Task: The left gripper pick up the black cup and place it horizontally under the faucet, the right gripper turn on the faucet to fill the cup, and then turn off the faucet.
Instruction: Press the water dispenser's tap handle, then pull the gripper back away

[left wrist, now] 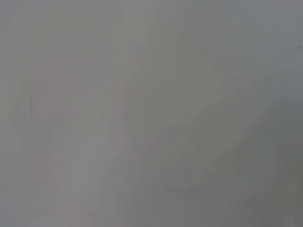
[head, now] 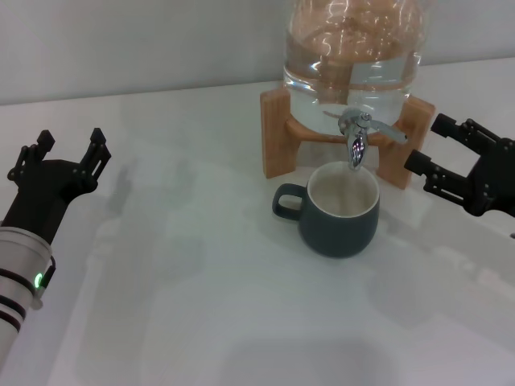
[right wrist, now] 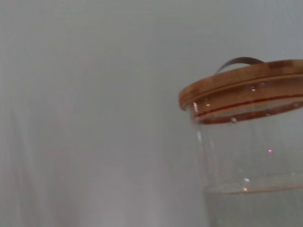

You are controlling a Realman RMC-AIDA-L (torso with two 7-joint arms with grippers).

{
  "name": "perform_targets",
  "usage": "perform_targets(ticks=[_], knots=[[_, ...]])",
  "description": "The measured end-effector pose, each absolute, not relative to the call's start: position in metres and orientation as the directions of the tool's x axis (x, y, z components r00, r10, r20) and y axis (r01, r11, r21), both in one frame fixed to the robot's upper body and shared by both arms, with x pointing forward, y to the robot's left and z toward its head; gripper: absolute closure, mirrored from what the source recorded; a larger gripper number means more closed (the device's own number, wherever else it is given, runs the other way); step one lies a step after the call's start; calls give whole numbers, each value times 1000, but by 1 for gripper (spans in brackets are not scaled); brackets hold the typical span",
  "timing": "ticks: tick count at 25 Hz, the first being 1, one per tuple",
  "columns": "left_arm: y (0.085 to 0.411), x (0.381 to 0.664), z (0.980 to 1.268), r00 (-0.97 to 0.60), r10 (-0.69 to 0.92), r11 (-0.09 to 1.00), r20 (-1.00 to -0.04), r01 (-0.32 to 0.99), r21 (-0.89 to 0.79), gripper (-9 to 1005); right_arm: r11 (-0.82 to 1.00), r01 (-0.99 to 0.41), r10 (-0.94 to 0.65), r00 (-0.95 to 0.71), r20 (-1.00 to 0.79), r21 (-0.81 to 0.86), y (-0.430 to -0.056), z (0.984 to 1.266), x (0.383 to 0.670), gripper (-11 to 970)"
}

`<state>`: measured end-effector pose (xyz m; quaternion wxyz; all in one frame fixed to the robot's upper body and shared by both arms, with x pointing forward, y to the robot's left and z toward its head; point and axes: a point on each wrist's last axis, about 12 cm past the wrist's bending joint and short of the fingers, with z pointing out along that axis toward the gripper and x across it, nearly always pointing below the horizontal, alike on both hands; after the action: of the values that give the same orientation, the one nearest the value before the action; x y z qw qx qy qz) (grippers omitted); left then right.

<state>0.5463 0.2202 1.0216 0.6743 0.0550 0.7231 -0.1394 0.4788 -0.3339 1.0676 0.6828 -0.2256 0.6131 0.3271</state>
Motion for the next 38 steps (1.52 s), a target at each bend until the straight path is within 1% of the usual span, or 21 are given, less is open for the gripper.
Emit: perform_targets(ticks=[9, 16, 24, 38], knots=[[219, 547, 1022, -82, -109, 954, -991, 272, -127, 197, 617, -780, 198, 25, -980, 104, -326, 1070, 473, 151], [219, 547, 1022, -81, -108, 954, -991, 273, -127, 197, 559, -824, 171, -1, -985, 98, -315, 1070, 478, 151], [220, 545, 1021, -88, -105, 954, -991, 272, -125, 196, 575, -813, 145, -10, -989, 92, -313, 1068, 485, 151], [219, 547, 1022, -86, -105, 954, -991, 274, -125, 196, 589, -802, 138, -18, -990, 97, -314, 1066, 486, 151]])
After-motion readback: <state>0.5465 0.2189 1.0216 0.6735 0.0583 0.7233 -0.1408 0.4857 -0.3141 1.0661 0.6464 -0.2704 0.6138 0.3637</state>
